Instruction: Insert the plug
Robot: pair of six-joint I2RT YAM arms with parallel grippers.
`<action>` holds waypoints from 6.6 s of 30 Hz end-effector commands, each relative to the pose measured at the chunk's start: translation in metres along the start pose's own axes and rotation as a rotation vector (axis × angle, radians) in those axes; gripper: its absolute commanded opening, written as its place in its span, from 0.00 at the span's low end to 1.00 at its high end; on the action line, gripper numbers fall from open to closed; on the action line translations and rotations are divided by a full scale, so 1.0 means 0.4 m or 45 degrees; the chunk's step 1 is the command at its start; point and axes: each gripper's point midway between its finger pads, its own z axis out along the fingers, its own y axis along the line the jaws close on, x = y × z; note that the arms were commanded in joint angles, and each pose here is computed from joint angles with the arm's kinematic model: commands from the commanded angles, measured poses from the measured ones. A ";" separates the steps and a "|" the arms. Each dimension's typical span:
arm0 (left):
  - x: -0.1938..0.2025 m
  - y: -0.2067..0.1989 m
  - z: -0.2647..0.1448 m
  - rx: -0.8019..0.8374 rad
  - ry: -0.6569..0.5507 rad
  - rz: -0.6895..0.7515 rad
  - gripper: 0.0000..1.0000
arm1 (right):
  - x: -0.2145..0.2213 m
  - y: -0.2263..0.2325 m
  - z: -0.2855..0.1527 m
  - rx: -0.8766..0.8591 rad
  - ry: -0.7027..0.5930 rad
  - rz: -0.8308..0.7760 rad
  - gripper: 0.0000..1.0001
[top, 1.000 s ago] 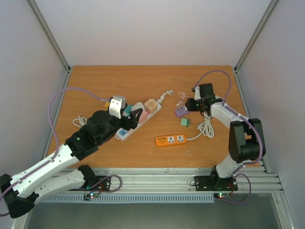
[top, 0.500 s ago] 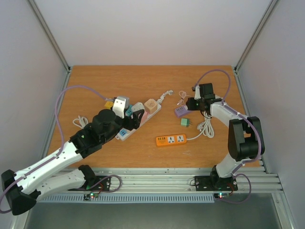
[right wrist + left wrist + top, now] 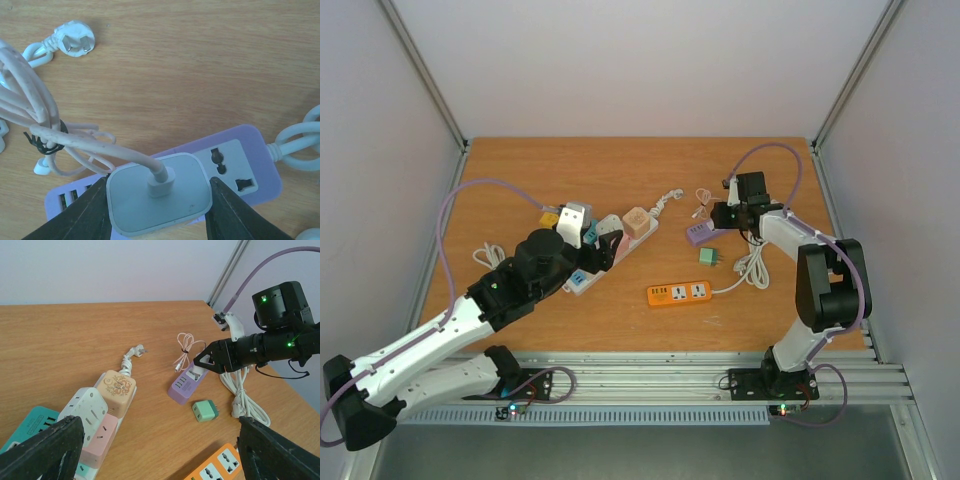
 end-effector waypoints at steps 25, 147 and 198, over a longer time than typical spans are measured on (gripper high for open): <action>-0.047 -0.004 -0.015 -0.001 -0.082 -0.034 0.84 | 0.100 0.139 0.014 -0.029 0.038 0.163 0.32; -0.017 0.055 0.027 -0.024 -0.002 -0.115 0.85 | 0.192 0.106 -0.132 0.369 0.065 0.348 0.73; 0.058 -0.113 0.148 0.354 -0.151 0.056 0.91 | 0.075 0.420 -0.388 -0.760 0.008 1.009 0.44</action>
